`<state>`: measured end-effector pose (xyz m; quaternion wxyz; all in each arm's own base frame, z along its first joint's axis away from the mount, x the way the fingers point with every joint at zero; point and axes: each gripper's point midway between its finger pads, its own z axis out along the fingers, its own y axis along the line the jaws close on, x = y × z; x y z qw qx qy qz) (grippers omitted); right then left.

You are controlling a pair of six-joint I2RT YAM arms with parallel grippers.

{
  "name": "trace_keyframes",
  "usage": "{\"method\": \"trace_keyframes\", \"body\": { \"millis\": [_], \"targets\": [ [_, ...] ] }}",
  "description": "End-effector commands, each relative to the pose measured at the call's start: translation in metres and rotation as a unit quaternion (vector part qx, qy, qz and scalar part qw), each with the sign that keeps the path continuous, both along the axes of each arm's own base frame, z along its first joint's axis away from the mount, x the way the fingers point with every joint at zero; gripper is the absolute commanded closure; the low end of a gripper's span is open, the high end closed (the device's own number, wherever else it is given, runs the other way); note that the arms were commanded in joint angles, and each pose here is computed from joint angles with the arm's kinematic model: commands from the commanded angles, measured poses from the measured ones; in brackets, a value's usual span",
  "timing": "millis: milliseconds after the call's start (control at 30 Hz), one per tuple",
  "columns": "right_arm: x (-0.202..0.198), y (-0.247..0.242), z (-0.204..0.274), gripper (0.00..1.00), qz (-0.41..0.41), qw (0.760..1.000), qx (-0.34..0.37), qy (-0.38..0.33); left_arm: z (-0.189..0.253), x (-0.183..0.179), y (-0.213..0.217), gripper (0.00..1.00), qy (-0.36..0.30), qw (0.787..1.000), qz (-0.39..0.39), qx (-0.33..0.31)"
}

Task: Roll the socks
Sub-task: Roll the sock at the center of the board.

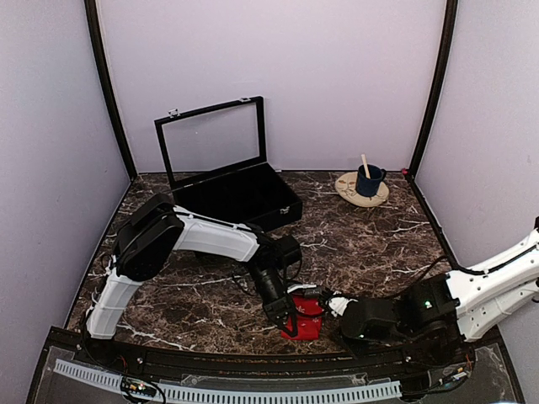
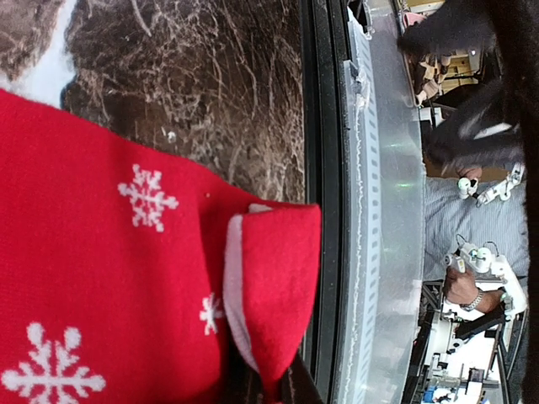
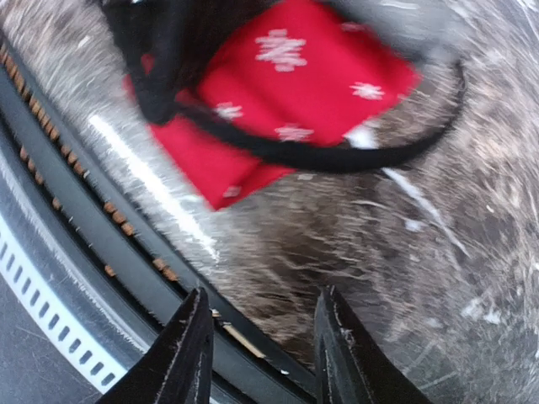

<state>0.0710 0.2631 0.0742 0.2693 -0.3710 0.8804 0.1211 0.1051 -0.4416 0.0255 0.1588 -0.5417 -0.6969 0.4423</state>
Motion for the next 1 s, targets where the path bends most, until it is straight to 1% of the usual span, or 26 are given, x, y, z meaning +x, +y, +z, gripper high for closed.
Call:
{"method": "trace_keyframes", "body": {
  "millis": [0, 200, 267, 333, 433, 700, 967],
  "targets": [
    [-0.018, 0.033, 0.006, 0.61, 0.076, 0.997, -0.012, -0.032, -0.011, 0.001, 0.005, 1.00, 0.009, 1.000, 0.003, 0.024],
    [-0.029, 0.056, -0.005, 0.59, 0.144, 0.985, -0.058, -0.071, -0.011, 0.000, 0.006, 1.00, 0.020, 1.000, 0.005, 0.023],
    [-0.027, 0.059, -0.007, 0.57, 0.155, 0.982, -0.070, -0.085, -0.010, 0.000, 0.005, 1.00, 0.022, 1.000, 0.005, 0.021],
    [-0.025, 0.062, -0.008, 0.53, 0.164, 0.978, -0.077, -0.098, -0.008, 0.000, 0.004, 1.00, 0.024, 0.999, 0.005, 0.020],
    [-0.019, 0.062, -0.011, 0.50, 0.175, 0.973, -0.092, -0.119, -0.007, -0.001, 0.004, 1.00, 0.028, 0.999, 0.005, 0.019],
    [-0.001, 0.064, -0.019, 0.50, 0.185, 0.968, -0.109, -0.132, -0.005, -0.003, 0.005, 1.00, 0.036, 0.999, 0.002, 0.016],
    [0.008, 0.062, -0.032, 0.51, 0.201, 0.964, -0.125, -0.121, -0.004, -0.005, 0.008, 1.00, 0.040, 0.999, 0.000, 0.019]
  ]
}}
